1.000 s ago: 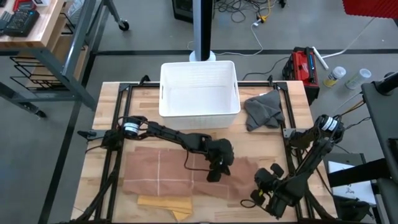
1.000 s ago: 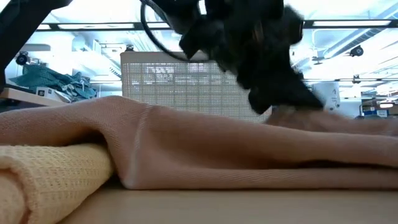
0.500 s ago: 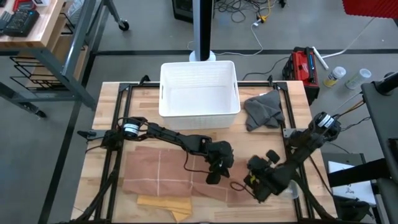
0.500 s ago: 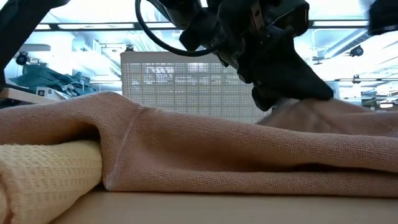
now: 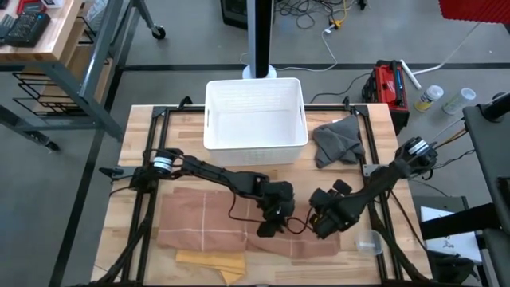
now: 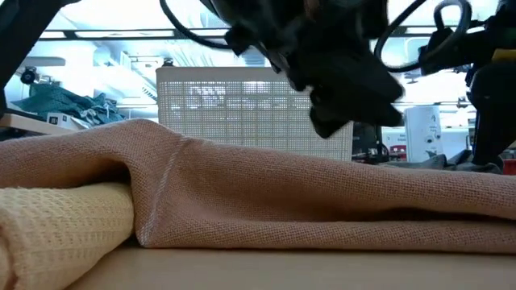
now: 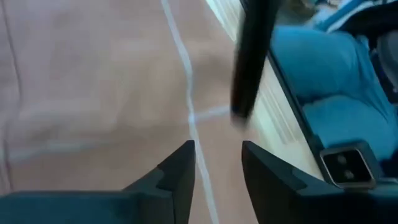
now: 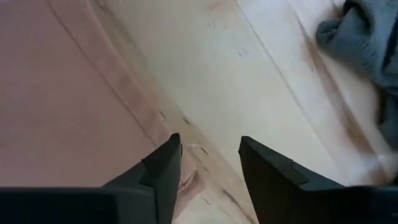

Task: Fold towel
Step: Fold the brown squared towel

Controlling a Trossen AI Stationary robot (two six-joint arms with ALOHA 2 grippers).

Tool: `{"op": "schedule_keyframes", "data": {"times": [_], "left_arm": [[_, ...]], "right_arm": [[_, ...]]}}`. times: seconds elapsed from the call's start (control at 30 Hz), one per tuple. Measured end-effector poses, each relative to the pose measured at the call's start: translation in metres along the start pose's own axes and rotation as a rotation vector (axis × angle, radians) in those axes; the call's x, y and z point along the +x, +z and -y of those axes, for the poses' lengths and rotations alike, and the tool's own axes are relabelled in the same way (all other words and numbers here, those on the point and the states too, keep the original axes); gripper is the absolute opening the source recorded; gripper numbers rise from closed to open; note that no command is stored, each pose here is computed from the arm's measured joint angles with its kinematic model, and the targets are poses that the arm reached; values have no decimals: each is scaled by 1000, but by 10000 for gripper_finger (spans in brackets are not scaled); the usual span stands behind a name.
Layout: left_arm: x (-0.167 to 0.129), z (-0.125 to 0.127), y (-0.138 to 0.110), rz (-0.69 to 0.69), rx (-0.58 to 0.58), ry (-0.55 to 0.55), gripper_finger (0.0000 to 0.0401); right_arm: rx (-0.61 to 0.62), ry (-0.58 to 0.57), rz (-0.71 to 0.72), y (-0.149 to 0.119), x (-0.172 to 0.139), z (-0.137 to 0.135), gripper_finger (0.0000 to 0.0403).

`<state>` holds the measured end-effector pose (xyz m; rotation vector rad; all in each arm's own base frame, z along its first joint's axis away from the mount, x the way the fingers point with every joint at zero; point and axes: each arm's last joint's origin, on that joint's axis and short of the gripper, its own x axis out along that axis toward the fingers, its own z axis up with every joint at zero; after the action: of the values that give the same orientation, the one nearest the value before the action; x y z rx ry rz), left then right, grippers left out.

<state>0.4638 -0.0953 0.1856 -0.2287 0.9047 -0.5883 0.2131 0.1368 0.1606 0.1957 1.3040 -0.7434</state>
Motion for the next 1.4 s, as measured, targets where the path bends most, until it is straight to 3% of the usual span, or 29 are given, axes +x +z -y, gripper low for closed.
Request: {"op": "schedule_keyframes", "data": {"times": [0.27,0.43,0.6,0.87,1.07,1.23,1.4], "left_arm": [[-14,21,-27,-300,-178,54,121],[-22,36,-49,-506,-259,357,104],[-33,59,-58,-566,-233,616,85],[-61,117,-58,-388,-152,774,60],[-91,162,-91,-187,-182,885,45],[-103,182,-131,25,-279,842,41],[-105,179,-169,184,-425,754,55]], "right_arm": [[120,219,61,-26,3,19,115],[186,243,108,-44,4,26,115],[199,252,128,-55,2,24,138],[192,254,190,-57,2,23,178],[206,257,168,-58,2,23,197],[233,253,94,-59,3,23,212],[254,234,67,-58,5,25,228]]}}
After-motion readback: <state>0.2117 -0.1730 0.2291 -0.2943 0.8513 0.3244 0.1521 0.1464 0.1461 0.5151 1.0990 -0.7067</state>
